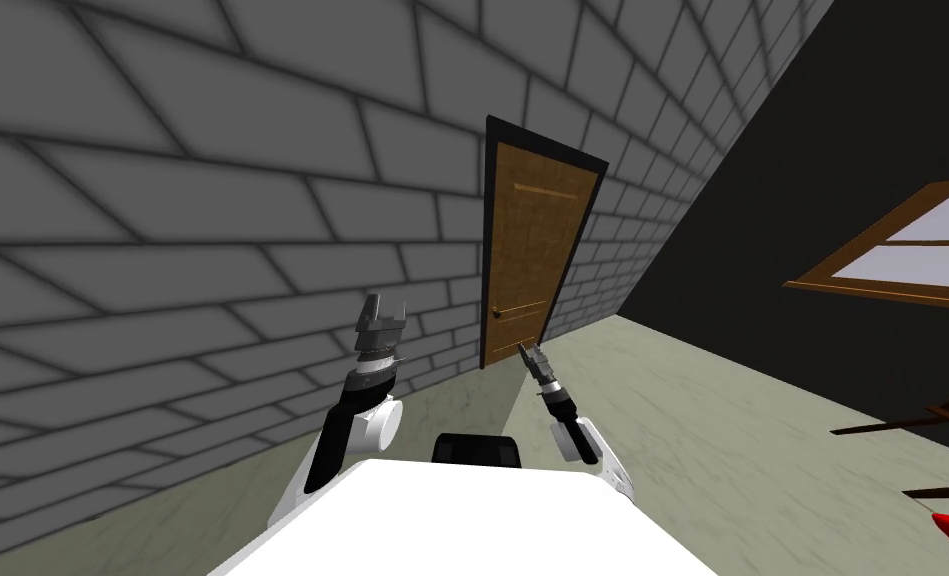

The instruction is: Pull the door open

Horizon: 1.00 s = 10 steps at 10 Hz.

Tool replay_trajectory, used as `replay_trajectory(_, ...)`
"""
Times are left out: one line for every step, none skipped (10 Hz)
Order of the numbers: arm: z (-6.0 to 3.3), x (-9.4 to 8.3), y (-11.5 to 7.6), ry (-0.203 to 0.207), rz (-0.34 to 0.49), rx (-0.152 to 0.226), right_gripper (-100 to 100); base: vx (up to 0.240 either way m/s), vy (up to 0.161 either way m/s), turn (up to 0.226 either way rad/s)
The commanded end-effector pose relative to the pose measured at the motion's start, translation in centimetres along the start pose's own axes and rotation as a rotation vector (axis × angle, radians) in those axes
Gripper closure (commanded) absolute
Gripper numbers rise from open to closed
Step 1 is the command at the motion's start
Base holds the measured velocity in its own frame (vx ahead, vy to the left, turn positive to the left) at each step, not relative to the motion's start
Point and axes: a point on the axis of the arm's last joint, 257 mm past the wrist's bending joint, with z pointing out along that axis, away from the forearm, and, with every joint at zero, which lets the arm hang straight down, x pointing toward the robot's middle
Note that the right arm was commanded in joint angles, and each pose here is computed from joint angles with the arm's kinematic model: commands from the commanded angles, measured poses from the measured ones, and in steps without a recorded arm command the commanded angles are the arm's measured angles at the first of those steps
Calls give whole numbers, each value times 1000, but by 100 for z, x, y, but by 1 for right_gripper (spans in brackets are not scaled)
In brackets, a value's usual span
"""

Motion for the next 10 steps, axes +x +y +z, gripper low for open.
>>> replay_trajectory(-28, 108, -55, 23, -29, 2, -100, 95, 4, 3)
replay_trajectory(-47, 168, -84, 37, -46, 3, -100, 92, 4, 5)
replay_trajectory(-67, 226, -113, 51, -63, 4, -100, 99, -11, 2)
replay_trajectory(-87, 281, -139, 64, -79, 5, -100, 102, -1, 7)
replay_trajectory(-108, 335, -165, 77, -94, 5, -100, 101, 13, 4)
replay_trajectory(-129, 388, -191, 90, -109, 5, -100, 99, 7, 2)
replay_trajectory(-151, 441, -216, 103, -124, 6, -100, 96, 21, 5)
replay_trajectory(-174, 492, -240, 116, -139, 5, -100, 97, 11, 1)
replay_trajectory(-197, 543, -264, 129, -154, 5, -100, 103, -5, 5)
replay_trajectory(-219, 589, -286, 141, -167, 5, -100, 100, 0, 4)
